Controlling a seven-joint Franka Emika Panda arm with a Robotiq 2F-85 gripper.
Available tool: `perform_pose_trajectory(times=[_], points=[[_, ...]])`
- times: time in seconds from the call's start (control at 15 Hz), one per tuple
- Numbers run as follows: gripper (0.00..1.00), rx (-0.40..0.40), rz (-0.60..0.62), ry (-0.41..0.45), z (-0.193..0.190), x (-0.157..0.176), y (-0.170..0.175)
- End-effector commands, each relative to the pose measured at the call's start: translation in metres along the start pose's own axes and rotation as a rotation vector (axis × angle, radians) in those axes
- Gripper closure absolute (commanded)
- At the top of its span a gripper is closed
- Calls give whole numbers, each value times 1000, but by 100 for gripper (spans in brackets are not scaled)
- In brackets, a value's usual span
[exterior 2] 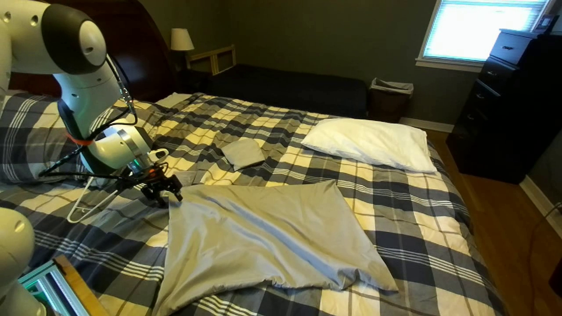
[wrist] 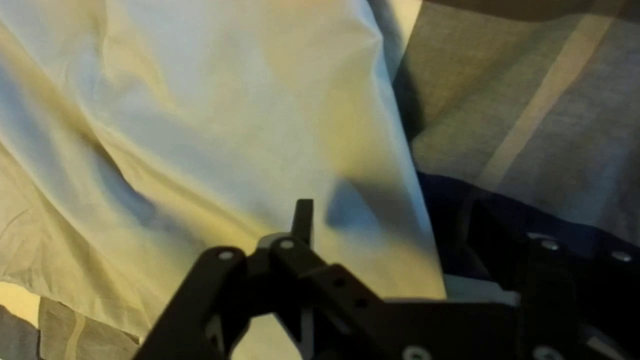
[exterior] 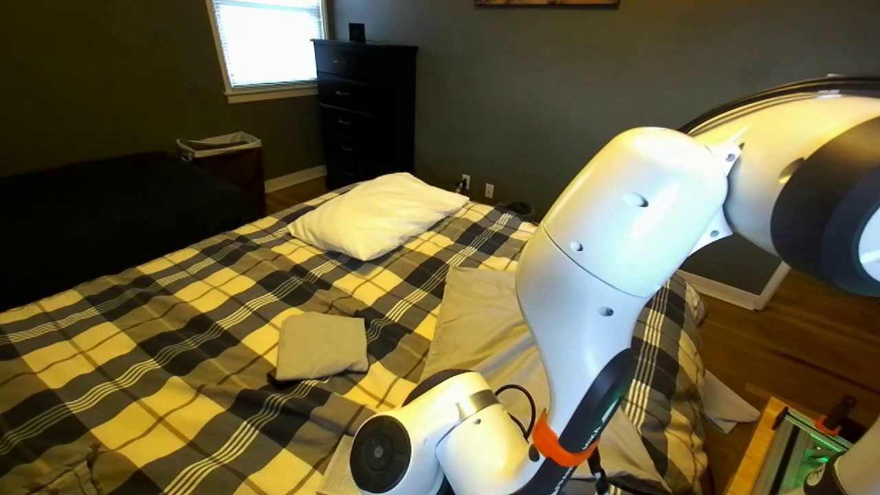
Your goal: Fold the grey cloth on the right
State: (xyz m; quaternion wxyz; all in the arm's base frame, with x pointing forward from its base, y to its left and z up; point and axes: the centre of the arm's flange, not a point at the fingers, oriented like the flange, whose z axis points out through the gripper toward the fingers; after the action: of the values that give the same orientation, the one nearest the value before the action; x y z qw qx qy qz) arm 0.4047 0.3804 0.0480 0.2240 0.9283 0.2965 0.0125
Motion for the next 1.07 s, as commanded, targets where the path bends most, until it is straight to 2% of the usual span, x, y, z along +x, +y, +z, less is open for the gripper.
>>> perform_pose_trajectory(times=[0.0,0.4,0.47,0.6,0.73,0.8,1.0], points=[[49,2,31,0,13,1,0],[95,29,49,-31,18,-7,13],[100,38,48,-30,17,-9,15],[100,55,62,-16,16,-11,30],[100,89,145,0,12,-13,70],[100,40,88,-7,18,0,34],[100,43,99,-3,18,2,45]])
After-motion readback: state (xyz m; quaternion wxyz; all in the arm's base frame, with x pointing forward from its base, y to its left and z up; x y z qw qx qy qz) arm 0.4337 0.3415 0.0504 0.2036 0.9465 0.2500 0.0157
